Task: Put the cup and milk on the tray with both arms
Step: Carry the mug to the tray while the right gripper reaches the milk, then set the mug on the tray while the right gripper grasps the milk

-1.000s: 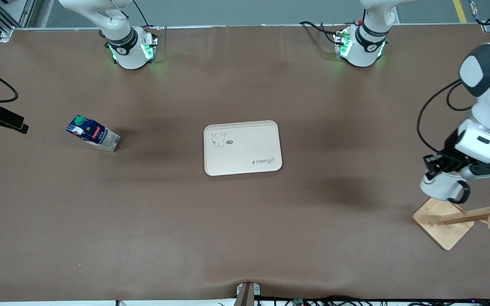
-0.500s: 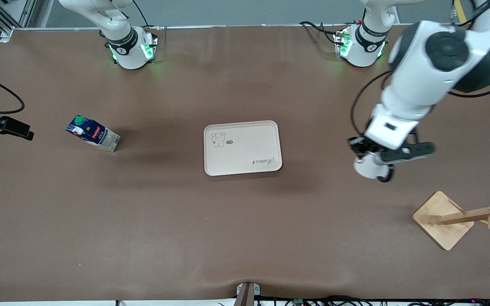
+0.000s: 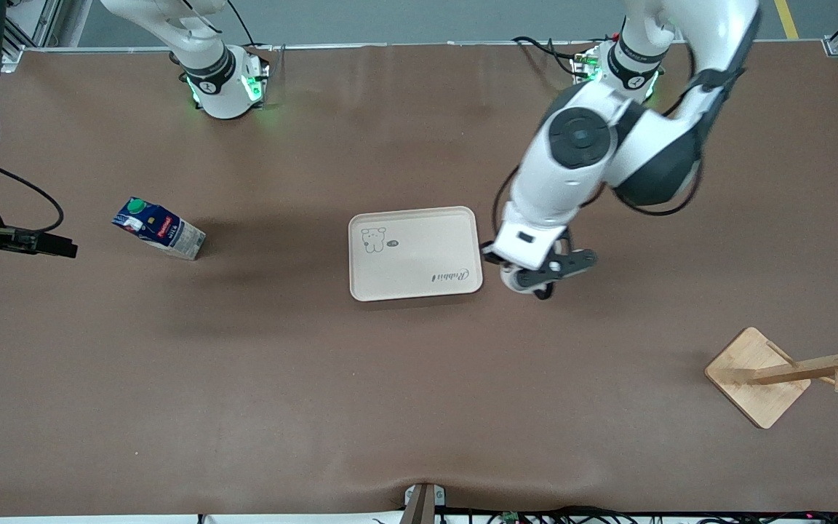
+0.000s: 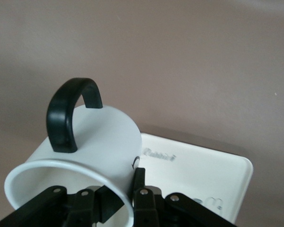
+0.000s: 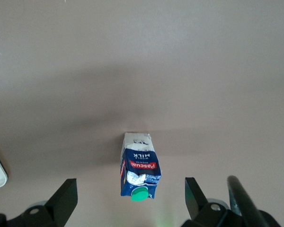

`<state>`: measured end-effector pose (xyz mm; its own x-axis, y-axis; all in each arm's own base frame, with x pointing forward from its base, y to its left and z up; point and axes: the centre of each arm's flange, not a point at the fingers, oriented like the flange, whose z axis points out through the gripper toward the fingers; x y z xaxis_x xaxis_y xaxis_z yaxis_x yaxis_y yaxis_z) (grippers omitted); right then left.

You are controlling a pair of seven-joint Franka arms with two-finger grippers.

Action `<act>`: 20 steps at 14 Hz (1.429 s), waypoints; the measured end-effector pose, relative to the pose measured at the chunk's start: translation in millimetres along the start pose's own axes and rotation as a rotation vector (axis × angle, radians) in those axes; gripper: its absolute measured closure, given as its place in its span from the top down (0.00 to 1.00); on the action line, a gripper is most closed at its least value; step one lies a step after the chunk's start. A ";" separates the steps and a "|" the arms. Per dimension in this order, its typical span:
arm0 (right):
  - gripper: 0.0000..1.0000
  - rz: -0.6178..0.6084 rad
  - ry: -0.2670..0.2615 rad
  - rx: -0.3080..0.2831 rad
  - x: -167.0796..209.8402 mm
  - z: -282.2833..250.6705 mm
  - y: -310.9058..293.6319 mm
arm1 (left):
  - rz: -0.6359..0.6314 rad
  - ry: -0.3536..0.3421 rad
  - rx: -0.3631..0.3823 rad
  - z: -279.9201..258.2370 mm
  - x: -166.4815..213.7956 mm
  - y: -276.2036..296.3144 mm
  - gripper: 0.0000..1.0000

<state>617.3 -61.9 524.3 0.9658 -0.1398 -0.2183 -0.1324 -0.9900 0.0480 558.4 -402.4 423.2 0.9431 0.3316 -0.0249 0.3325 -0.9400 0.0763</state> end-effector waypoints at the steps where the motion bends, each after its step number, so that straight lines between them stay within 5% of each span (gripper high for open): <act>1: 1.00 0.007 -0.019 0.001 0.6 6.0 4.2 | 0.002 -0.021 0.008 15.8 -12.3 13.9 0.08; 9: 1.00 0.052 -0.208 0.004 8.3 76.7 30.9 | 0.011 -0.133 0.077 111.0 -66.6 62.1 0.08; 13: 1.00 0.054 -0.177 0.012 9.4 137.5 32.2 | 0.045 -0.183 0.130 156.6 -91.7 68.4 0.08; 20: 1.00 0.051 -0.242 0.080 -39.8 173.0 22.2 | 0.051 -0.240 0.192 205.3 -103.1 63.3 0.08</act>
<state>537.3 -81.4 365.5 0.8773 -0.1801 -0.4448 -0.2059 -0.9785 -0.0098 482.7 -512.6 226.0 0.9245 0.2763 -0.2627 0.2571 -0.9606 -0.1056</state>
